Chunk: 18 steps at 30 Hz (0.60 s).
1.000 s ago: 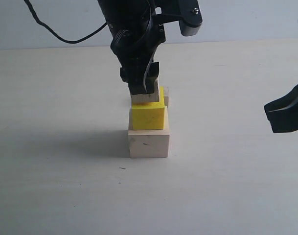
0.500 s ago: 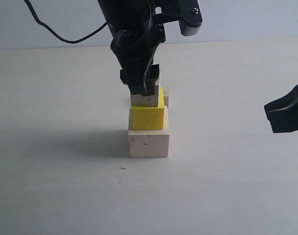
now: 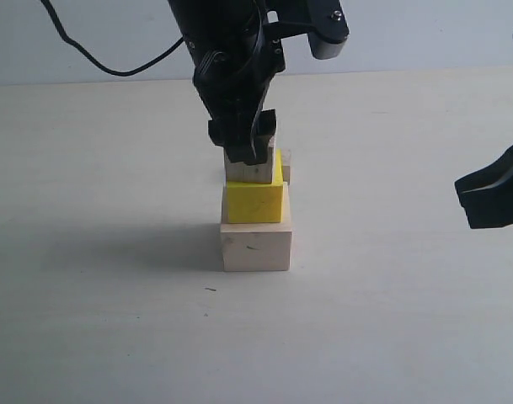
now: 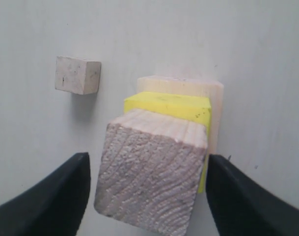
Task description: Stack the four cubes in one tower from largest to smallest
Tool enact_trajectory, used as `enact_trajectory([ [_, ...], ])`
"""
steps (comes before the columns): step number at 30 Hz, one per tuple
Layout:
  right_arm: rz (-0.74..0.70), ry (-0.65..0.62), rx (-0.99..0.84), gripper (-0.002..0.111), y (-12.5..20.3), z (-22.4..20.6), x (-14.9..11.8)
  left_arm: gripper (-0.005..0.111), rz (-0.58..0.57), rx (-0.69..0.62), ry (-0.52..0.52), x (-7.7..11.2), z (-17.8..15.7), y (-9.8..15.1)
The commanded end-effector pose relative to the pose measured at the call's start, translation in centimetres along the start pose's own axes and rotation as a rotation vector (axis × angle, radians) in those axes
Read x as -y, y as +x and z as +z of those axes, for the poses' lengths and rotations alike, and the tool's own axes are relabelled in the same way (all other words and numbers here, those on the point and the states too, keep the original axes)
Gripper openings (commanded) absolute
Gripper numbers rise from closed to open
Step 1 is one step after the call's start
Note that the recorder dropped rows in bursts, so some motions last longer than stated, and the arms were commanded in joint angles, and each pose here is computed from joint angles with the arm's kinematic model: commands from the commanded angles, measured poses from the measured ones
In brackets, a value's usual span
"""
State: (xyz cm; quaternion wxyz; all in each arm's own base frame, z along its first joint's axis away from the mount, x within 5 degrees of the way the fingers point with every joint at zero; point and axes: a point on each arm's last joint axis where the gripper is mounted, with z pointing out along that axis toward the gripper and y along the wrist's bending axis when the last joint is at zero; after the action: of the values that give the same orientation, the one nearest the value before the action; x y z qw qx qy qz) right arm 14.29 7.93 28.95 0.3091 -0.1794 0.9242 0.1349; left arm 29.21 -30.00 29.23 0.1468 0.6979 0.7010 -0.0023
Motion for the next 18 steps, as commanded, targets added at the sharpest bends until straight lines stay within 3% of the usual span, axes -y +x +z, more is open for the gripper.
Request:
enact_trajectory([
  [1,-0.007,0.0,0.0,0.0,0.09,-0.02,0.02,0.066,-0.021,0.01,0.008,0.12,-0.03,-0.06],
  [18,-0.007,0.0,0.0,0.0,0.1,-0.02,0.02,0.066,-0.055,0.039,-0.018,-0.13,-0.04,-0.32],
])
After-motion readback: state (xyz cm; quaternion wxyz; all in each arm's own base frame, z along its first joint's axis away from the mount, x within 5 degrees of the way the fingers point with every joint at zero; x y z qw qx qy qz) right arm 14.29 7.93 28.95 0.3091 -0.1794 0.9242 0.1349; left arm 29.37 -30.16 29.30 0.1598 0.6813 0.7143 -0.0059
